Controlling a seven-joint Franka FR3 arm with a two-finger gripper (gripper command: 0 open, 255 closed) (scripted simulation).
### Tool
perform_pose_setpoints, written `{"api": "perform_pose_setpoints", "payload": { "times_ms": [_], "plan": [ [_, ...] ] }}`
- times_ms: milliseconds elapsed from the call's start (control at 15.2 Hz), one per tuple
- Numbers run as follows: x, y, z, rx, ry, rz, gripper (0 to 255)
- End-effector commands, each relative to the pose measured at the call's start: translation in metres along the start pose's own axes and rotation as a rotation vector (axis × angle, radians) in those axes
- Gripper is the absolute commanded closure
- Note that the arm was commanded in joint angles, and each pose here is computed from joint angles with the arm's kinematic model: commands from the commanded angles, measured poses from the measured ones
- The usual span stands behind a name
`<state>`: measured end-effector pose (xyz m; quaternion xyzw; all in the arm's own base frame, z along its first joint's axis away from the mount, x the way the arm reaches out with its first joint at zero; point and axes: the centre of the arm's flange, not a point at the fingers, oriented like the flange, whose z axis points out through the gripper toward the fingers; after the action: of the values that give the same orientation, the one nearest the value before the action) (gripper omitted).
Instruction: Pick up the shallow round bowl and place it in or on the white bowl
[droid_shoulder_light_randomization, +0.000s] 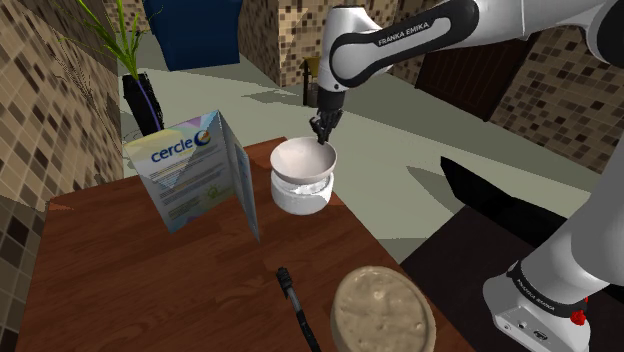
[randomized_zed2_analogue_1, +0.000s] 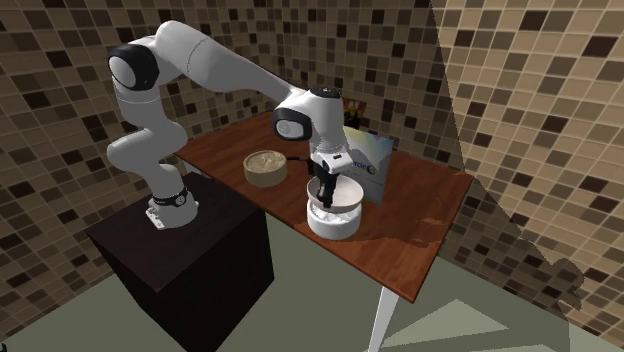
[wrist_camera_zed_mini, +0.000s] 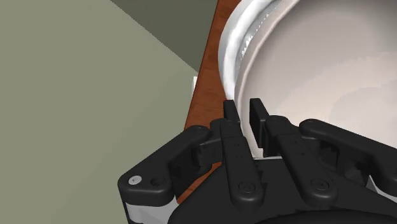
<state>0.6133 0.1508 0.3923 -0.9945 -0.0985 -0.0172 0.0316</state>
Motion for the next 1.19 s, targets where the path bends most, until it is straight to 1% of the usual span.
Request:
{"api": "perform_pose_setpoints", "payload": {
  "times_ms": [0,396,462,792,1056,1122],
  "plan": [
    [-0.001,0.000,0.006,0.001,0.000,-0.001,255],
    [0.000,0.000,0.006,0.001,0.000,-0.001,255],
    [0.000,0.000,0.005,0.001,0.000,-0.001,0],
    [0.000,0.000,0.006,0.001,0.000,-0.001,0],
    [0.000,0.000,-0.044,0.001,0.000,-0.001,0],
    [0.000,0.000,-0.044,0.001,0.000,-0.001,0]
  ]
}}
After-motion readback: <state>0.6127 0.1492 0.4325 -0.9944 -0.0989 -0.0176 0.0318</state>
